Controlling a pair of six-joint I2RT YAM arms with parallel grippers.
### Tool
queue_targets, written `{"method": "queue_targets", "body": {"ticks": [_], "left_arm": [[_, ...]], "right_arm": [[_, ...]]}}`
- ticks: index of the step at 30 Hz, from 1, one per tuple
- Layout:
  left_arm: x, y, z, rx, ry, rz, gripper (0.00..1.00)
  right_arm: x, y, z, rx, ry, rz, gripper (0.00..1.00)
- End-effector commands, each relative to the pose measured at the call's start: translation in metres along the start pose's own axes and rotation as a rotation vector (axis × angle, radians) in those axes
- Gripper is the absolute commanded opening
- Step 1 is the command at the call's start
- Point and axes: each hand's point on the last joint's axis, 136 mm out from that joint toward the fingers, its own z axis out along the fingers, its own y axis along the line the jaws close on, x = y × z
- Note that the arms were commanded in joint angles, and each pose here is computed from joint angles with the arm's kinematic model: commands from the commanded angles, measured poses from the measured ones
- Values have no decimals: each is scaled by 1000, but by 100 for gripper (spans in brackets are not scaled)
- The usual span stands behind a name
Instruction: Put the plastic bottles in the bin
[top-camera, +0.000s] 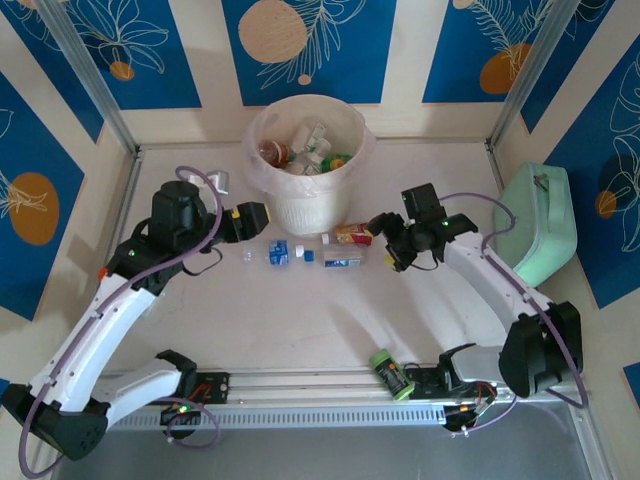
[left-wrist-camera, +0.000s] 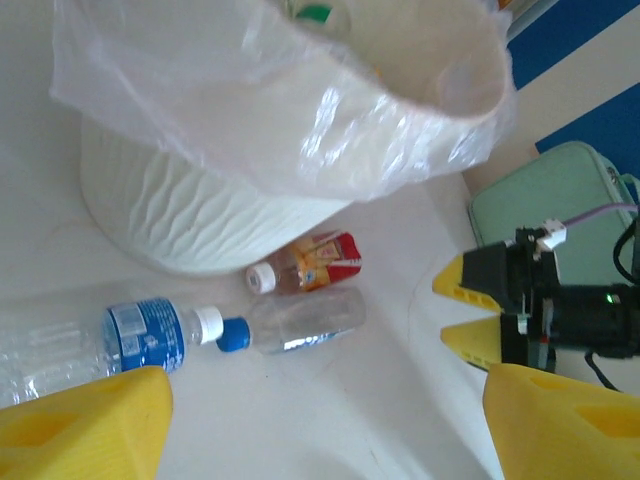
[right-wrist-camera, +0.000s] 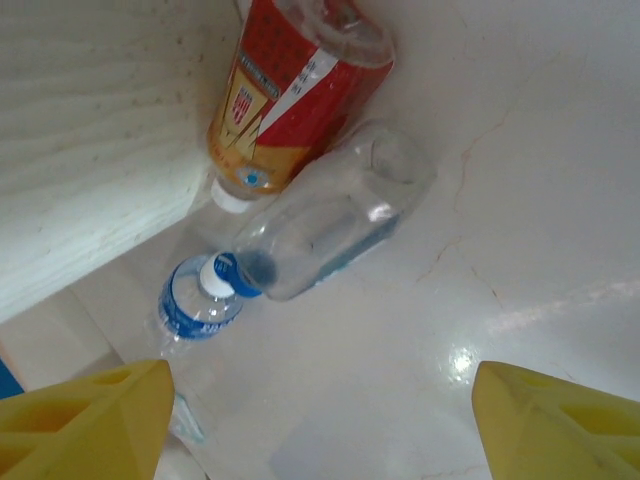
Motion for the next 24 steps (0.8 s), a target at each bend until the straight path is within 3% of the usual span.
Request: {"method": "queue_targets", "body": {"ticks": [1, 6, 8, 11, 13, 17, 24], "left_arm": [[-2, -15, -7, 84, -28, -23, 80], [5, -12, -7, 87, -18, -38, 79], [8, -11, -7, 87, -14, -39, 78], [11, -9, -8, 86, -11, -44, 78], [14, -8, -8, 87, -5, -46, 78], [18, -7, -7, 91, 4, -57, 78], [20, -5, -3, 99, 5, -80, 77]], "right_arm": [[-12, 5, 12, -6, -47, 52, 77], [-21, 5, 38, 28, -37, 67, 66], [-23, 6, 47, 41, -34, 62, 52], [-34, 9, 56, 46, -42, 43, 49], [-40, 13, 61, 32, -29, 54, 50], [-50, 19, 69, 19, -9, 82, 69], [-65, 23, 83, 64, -15, 171, 71]]}}
